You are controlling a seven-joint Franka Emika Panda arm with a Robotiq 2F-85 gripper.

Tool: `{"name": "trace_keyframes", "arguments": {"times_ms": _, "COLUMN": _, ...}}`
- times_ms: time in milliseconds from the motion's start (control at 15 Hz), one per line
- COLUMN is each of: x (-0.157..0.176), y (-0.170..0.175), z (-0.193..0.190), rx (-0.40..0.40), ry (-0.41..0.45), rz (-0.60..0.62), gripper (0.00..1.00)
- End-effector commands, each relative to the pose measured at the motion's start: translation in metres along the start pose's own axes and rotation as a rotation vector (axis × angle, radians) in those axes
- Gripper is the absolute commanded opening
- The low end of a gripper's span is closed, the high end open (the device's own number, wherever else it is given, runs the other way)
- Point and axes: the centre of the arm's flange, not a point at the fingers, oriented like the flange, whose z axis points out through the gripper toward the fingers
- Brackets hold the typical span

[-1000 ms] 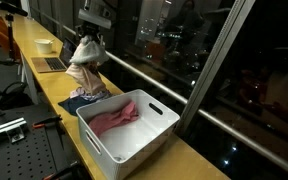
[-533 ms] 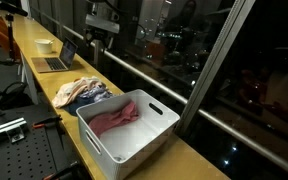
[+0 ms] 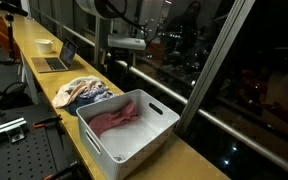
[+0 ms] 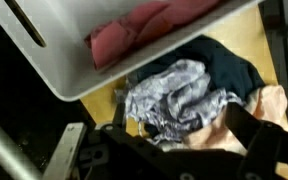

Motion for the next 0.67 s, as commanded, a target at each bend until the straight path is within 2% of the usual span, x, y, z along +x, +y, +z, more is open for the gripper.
{"name": "trace_keyframes", "arguments": {"times_ms": 0, "x": -0.050, "y": 0.007, "z": 0.027, "rx": -0.039, "ry": -0.086, "rz": -0.151, "gripper": 1.00}}
{"name": "trace_keyframes", "arguments": {"times_ms": 200, "x": -0.069, "y": 0.018, "z": 0.053, "rx": -0.028, "ry": -0.131, "rz": -0.290, "gripper": 1.00}}
{"name": "trace_keyframes", "arguments": {"times_ms": 600, "x": -0.089, "y": 0.044, "z": 0.108, "rx": -0.012, "ry": -0.086, "rz": -0.493, "gripper": 1.00}}
